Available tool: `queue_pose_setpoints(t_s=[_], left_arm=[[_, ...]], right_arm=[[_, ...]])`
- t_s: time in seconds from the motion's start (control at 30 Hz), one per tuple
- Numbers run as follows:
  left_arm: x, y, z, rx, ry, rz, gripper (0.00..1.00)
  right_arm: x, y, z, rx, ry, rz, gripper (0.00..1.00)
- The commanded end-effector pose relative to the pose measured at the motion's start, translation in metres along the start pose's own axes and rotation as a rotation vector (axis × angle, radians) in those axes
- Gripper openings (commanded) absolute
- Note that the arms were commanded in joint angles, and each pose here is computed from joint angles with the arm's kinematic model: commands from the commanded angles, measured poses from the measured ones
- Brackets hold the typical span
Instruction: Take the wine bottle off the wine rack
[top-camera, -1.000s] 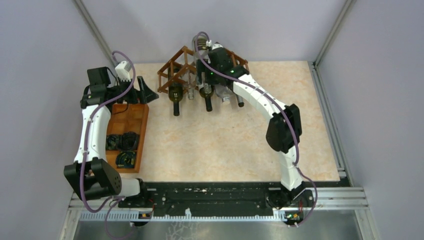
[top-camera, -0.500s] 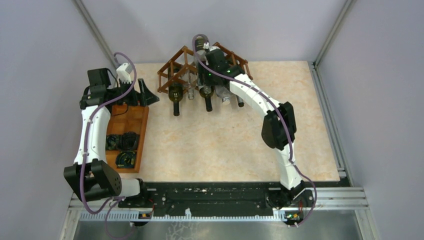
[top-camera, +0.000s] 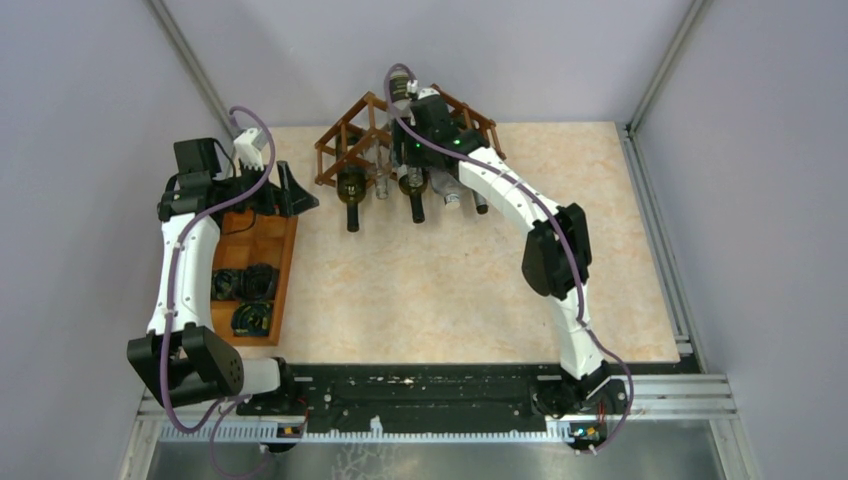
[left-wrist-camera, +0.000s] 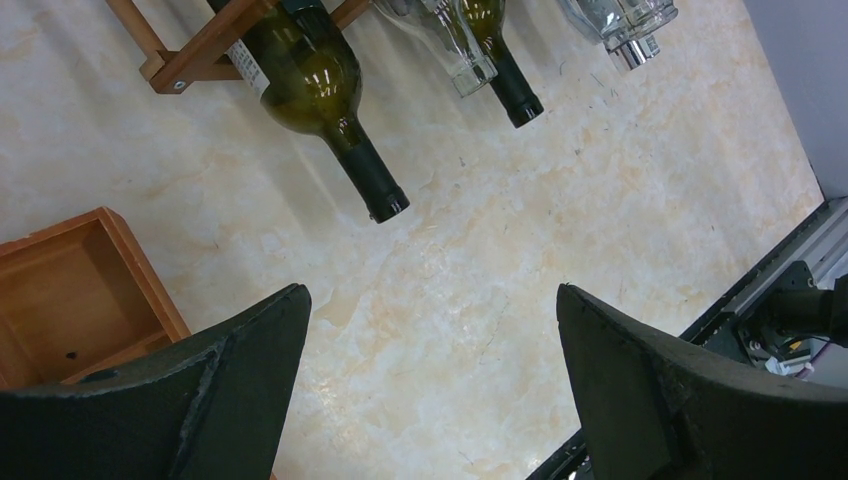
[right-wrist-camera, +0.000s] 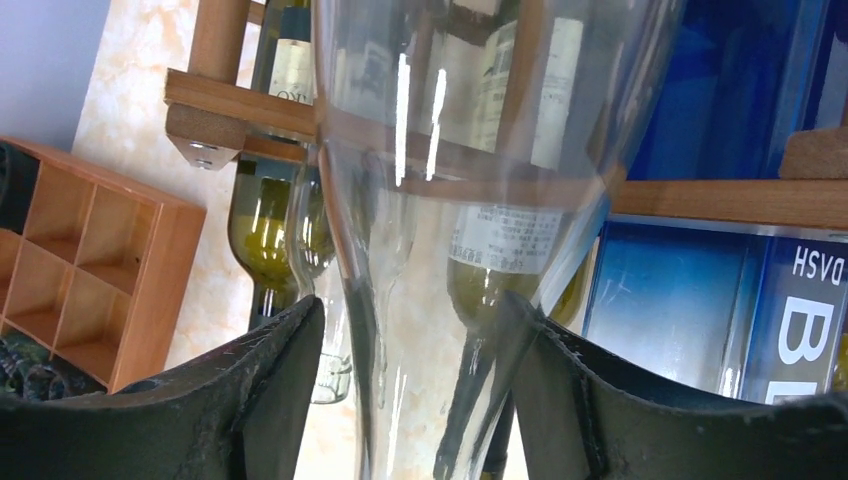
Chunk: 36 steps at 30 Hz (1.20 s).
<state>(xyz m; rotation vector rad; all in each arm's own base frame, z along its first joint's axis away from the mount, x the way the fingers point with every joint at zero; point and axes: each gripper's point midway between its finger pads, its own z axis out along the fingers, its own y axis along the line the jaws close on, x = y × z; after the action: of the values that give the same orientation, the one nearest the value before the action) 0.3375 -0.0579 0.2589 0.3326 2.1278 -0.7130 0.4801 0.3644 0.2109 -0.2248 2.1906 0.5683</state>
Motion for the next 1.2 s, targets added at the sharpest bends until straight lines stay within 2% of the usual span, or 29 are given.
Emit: queue_pose_setpoints(t_s=[0.0, 0.17, 0.3, 0.37, 0.53, 0.6, 0.93, 1.17], left_arm=[[-0.01, -0.01, -0.008, 0.022, -0.026, 0.038, 0.99], [-0.011, -0.011, -0.01, 0.022, -0.029, 0.044, 0.99], [-0.013, -0.012, -0.011, 0.022, -0.032, 0.051, 0.99], [-0.013, -0.013, -0.012, 0.023, -0.034, 0.055, 0.99], [-0.013, -0.015, -0.013, 0.03, -0.032, 0.069, 0.99], [-0.013, -0.015, -0.014, 0.029, -0.032, 0.079, 0.99], [-0.008, -0.01, -0.015, 0.017, -0.016, 0.174, 0.99], [-0.01, -0.014, -0.014, 0.046, -0.033, 0.298, 0.99]], right_arm=[[-0.016, 0.0, 0.005, -0.029, -0.048, 0.047, 0.63], [-0.014, 0.0, 0.006, -0.051, -0.034, 0.065, 0.59], [-0.014, 0.0, 0.007, -0.061, -0.031, 0.071, 0.5], [-0.015, 0.002, 0.005, -0.071, -0.029, 0.072, 0.42], [-0.022, 0.01, -0.007, -0.101, -0.036, 0.076, 0.1], [-0.028, 0.015, -0.016, -0.119, -0.051, 0.077, 0.0], [-0.061, 0.042, -0.075, -0.266, -0.201, 0.087, 0.0], [-0.065, 0.064, -0.127, -0.417, -0.254, 0.056, 0.0]])
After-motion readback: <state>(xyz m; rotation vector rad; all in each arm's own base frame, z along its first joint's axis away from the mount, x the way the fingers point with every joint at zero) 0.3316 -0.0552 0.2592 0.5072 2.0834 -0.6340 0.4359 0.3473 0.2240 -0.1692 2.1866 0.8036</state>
